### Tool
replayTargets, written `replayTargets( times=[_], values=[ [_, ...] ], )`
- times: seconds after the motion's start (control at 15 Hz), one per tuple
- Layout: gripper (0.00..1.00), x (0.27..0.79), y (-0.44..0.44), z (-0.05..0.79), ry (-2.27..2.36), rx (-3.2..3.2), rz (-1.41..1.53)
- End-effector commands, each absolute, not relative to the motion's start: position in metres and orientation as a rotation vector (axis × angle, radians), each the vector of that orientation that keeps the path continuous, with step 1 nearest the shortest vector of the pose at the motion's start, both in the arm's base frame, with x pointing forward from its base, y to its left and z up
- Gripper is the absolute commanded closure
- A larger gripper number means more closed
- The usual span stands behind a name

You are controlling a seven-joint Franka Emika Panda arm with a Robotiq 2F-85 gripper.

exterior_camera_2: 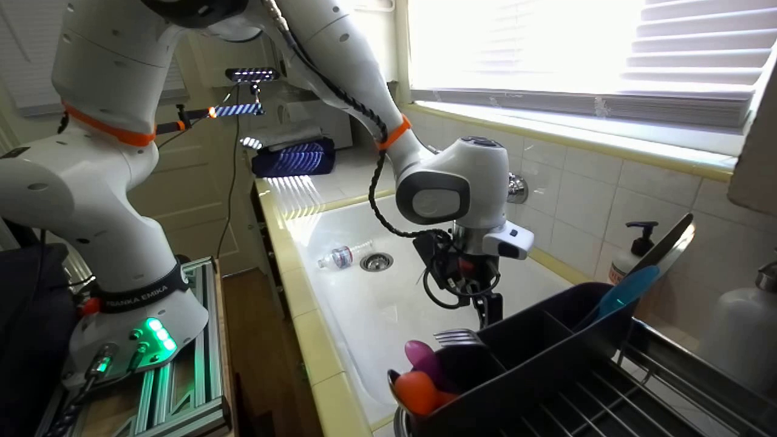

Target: Put one fork in the sink

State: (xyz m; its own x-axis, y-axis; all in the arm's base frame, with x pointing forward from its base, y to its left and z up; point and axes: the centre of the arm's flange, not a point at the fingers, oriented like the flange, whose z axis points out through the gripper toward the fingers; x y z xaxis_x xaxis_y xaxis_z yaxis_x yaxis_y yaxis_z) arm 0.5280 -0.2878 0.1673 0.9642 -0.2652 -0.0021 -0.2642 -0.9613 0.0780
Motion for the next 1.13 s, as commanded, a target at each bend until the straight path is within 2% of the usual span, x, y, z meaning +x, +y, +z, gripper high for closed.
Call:
replayTargets(
  times=[0.0, 0.53, 0.87, 0.93, 1.07],
  values=[
    [0.0, 0.525, -0.282, 0.214, -0.456, 2.984, -0.131],
    [0.0, 0.479, -0.288, 0.349, -0.38, 2.953, -0.342],
    [0.0, 0.45, -0.296, 0.422, -0.364, 3.055, -0.207],
    [0.0, 0.471, -0.298, 0.404, -0.379, 3.004, -0.234],
    [0.0, 0.463, -0.3, 0.424, -0.372, 3.02, -0.187]
  ],
)
